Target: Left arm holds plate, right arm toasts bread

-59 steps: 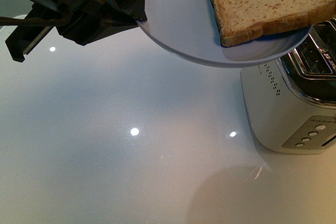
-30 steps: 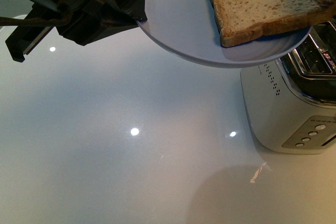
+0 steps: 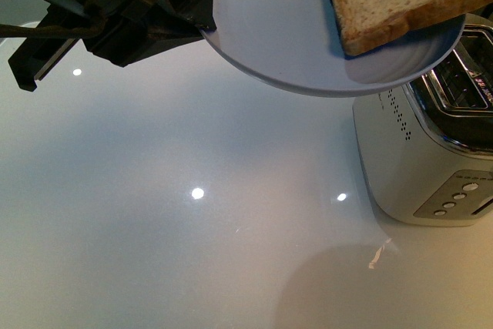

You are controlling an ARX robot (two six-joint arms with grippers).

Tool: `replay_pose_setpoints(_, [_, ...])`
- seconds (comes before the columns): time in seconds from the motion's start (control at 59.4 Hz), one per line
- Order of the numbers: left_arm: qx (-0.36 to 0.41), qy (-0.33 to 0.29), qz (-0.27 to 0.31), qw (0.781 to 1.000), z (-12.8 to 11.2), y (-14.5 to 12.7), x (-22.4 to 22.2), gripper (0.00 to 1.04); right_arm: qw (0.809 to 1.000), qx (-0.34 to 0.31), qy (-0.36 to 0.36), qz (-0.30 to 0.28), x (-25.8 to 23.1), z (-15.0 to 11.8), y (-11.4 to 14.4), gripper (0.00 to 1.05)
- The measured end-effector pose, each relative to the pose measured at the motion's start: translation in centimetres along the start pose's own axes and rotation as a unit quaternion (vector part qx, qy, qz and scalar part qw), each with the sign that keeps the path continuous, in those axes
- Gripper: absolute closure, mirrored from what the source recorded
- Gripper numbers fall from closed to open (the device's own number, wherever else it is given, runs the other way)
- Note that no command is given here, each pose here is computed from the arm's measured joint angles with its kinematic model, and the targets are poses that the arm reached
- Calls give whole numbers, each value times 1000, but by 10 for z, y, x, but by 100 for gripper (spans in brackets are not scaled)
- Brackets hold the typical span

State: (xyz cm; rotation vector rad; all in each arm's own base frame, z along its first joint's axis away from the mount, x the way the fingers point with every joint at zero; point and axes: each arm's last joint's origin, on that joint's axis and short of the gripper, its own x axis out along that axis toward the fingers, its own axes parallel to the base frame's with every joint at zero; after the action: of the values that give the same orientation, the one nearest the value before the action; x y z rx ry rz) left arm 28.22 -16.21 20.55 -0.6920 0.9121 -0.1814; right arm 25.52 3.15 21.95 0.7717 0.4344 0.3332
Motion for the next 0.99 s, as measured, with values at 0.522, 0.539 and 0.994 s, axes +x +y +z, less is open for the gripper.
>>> replay_pose_setpoints(0.522, [0,0,0,1000,0,0,0,102,941,-268,-133,-159,-25,54,10,101])
replay_pose_setpoints(0.539, [0,0,0,1000,0,0,0,102,939,-275,-127,-163,-22,53,8,101])
replay_pose_setpoints(0.994, [0,0,-1,1000,0,0,0,102,921,-329,-39,-205,30,30,-19,101])
